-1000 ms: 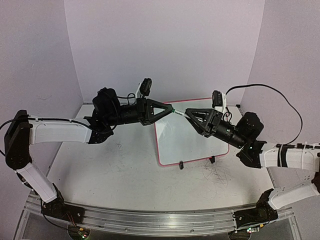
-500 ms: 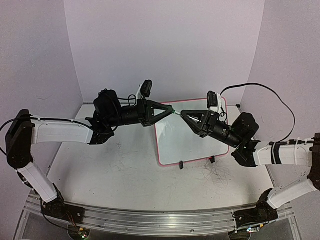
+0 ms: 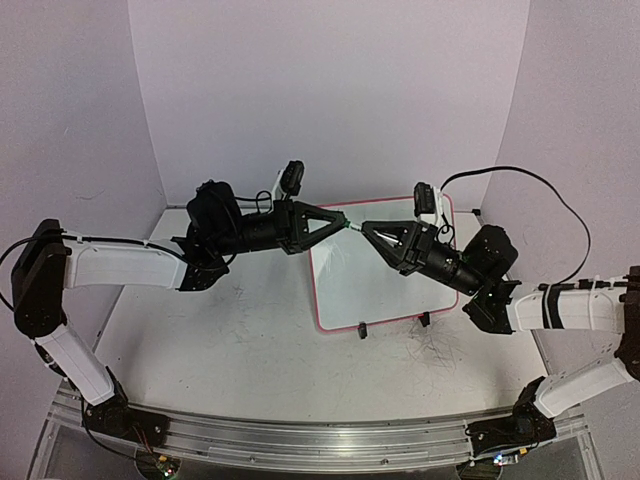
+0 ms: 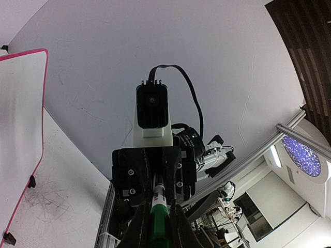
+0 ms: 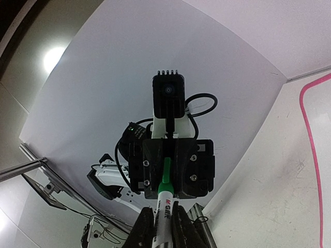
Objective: Write a sentence on the whiteboard
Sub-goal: Open the pen cap from the whiteboard marker, then put down the pen cap at the corner of the board, then hold the whiteboard at the center of the board.
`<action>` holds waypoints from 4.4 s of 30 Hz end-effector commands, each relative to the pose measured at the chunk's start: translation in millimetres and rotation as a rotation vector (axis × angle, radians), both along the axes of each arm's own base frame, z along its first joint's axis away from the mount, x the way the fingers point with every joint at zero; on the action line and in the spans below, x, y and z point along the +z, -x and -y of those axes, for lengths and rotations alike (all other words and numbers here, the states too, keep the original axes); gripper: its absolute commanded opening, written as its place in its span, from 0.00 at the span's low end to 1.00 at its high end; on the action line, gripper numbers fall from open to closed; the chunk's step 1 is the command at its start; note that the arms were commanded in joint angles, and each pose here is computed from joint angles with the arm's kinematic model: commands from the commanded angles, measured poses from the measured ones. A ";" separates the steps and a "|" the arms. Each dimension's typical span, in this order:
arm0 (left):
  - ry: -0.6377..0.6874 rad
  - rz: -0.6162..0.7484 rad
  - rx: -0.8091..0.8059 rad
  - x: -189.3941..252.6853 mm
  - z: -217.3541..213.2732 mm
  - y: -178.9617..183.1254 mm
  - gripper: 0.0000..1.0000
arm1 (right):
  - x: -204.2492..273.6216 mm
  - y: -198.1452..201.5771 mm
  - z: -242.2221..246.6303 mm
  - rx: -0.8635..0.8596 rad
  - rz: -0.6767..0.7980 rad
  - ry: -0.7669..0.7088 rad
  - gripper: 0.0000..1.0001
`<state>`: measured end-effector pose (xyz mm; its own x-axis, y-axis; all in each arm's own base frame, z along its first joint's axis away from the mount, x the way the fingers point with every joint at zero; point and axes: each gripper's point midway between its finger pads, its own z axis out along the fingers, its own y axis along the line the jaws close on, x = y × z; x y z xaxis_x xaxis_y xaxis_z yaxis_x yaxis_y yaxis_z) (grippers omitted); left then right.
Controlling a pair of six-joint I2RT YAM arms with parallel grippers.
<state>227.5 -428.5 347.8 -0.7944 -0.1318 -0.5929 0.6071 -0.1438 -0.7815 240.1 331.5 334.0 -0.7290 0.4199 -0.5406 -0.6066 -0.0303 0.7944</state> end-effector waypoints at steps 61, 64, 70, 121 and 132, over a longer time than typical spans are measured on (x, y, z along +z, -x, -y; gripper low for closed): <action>-0.832 -0.628 0.329 -314.2 -164.6 -43.0 0.12 | -38.1 -14.0 95.5 -0.465 0.124 0.415 0.00; -0.848 -0.631 0.335 -320.0 -166.8 -41.7 0.14 | -40.8 -13.7 89.8 -0.438 0.128 0.422 0.00; -0.880 -0.647 0.342 -332.5 -171.1 -38.9 0.14 | -51.0 -18.9 100.7 -0.499 0.091 0.437 0.00; -0.513 0.221 0.576 -74.4 -150.3 -115.8 0.95 | -61.2 -36.0 96.6 -0.492 0.241 0.797 0.00; -0.407 0.270 0.248 -82.4 -81.5 -142.1 0.89 | -58.1 -65.2 39.4 -0.347 0.447 0.830 0.00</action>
<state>364.8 -324.1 231.5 -0.6485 -0.0301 -0.7606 0.6638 0.4667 -0.5844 295.6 269.0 246.4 -0.4186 -0.0434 -0.9071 -0.6299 0.7334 0.2556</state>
